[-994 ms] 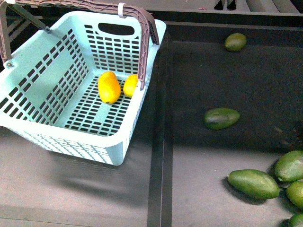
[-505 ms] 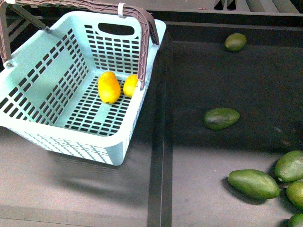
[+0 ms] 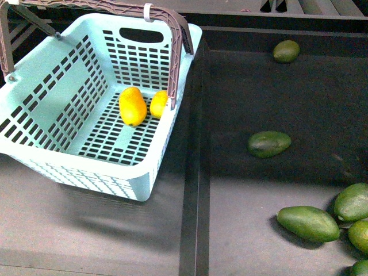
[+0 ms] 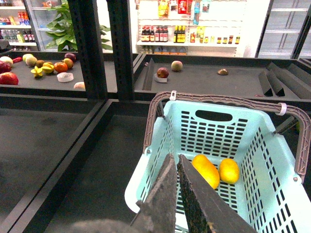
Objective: Pick lemon and mango into basket
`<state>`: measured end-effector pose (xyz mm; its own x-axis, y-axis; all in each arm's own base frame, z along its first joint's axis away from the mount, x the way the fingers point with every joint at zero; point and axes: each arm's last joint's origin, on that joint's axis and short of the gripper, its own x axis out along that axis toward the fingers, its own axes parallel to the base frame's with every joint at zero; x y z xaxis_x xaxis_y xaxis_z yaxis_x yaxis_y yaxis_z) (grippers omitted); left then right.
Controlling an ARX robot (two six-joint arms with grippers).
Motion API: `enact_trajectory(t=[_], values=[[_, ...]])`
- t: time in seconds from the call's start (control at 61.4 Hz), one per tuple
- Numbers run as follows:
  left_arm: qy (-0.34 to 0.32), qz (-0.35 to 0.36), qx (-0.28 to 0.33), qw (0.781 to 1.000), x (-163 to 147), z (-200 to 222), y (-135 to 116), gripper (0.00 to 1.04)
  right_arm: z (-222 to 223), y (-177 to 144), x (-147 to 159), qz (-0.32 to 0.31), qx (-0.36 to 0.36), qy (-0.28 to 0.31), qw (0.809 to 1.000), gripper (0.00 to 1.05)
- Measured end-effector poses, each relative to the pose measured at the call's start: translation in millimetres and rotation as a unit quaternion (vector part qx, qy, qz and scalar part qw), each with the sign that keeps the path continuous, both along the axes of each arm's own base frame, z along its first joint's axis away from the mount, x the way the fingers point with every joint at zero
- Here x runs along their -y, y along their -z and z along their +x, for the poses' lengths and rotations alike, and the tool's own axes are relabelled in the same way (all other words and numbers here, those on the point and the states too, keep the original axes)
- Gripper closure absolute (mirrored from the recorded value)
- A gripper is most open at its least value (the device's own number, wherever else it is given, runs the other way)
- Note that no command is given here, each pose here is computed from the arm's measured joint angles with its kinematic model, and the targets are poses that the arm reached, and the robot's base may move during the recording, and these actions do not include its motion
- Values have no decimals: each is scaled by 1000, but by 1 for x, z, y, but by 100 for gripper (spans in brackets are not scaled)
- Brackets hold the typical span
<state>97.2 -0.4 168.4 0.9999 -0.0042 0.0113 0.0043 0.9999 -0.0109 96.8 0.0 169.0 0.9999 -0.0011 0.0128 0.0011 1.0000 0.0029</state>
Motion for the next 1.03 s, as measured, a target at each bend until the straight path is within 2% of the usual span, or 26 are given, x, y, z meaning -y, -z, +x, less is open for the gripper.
enact_trajectory(t=[0.375,0.636,0.668,0.815,1.027], values=[[0,0,0,1000,0,0,0,101,0,0,0,0,0,0,1000,9],[0,0,0,1000,0,0,0,45,0,0,0,0,0,0,1000,9],[0,0,0,1000,0,0,0,34,0,0,0,0,0,0,1000,9],[0,0,0,1000,0,0,0,6,0,0,0,0,0,0,1000,9],[0,1,0,1000,0,0,0,7,0,0,0,0,0,0,1000,9]])
